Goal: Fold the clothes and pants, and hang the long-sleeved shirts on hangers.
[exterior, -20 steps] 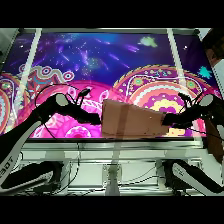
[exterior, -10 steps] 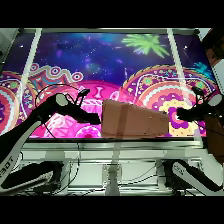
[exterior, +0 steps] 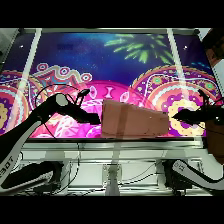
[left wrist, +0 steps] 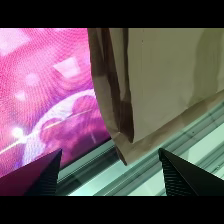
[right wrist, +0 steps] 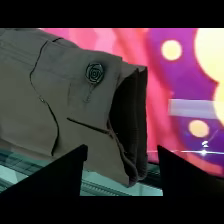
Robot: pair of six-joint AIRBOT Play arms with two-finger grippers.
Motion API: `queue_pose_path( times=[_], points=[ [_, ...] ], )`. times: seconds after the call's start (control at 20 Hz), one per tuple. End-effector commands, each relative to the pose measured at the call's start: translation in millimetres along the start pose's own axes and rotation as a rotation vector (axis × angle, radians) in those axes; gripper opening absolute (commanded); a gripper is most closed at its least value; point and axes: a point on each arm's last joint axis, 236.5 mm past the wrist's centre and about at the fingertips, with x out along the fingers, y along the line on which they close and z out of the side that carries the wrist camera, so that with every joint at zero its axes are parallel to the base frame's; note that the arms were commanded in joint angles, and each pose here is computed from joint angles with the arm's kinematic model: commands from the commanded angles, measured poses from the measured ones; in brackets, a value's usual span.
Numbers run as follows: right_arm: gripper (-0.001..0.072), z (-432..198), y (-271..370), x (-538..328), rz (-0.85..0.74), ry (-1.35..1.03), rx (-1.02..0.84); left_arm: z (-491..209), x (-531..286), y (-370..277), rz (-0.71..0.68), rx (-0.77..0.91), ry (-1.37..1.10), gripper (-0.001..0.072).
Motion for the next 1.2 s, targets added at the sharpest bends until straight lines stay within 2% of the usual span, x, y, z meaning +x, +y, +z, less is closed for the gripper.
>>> queue_pose_path(
  times=[0.0,0.3,0.65,0.7,0.8,0.85,1.0,1.15],
  points=[
    [0.0518,-13,-2,25,0.061,0.027,0.058,0,0,0,0.0,-0.002,0.001,0.0714],
    [0.0534,-20,-6,65,0.054,0.1,0.064,0,0,-1,-0.003,-0.003,-0.001,0.0715],
    [0.0522,-32,46,121,0.177,0.226,-0.017,3,0,0,0.0,-0.003,-0.011,0.0714],
    [0.0441,-32,55,124,0.196,0.225,-0.053,3,0,0,0.0,-0.003,-0.011,0.0714],
    [0.005,-25,73,123,0.244,0.211,-0.068,3,0,1,0.002,-0.002,-0.014,0.0708],
    [0.0024,-19,85,118,0.289,0.203,-0.073,6,0,2,0.008,0.0,-0.025,0.0616],
    [0.0023,13,120,85,0.376,0.138,-0.163,29,-10,10,0.029,0.047,-0.112,0.0001],
    [0.0023,74,146,31,0.307,-0.065,-0.269,68,-54,22,0.084,0.085,-0.235,0.0004]
  ],
)
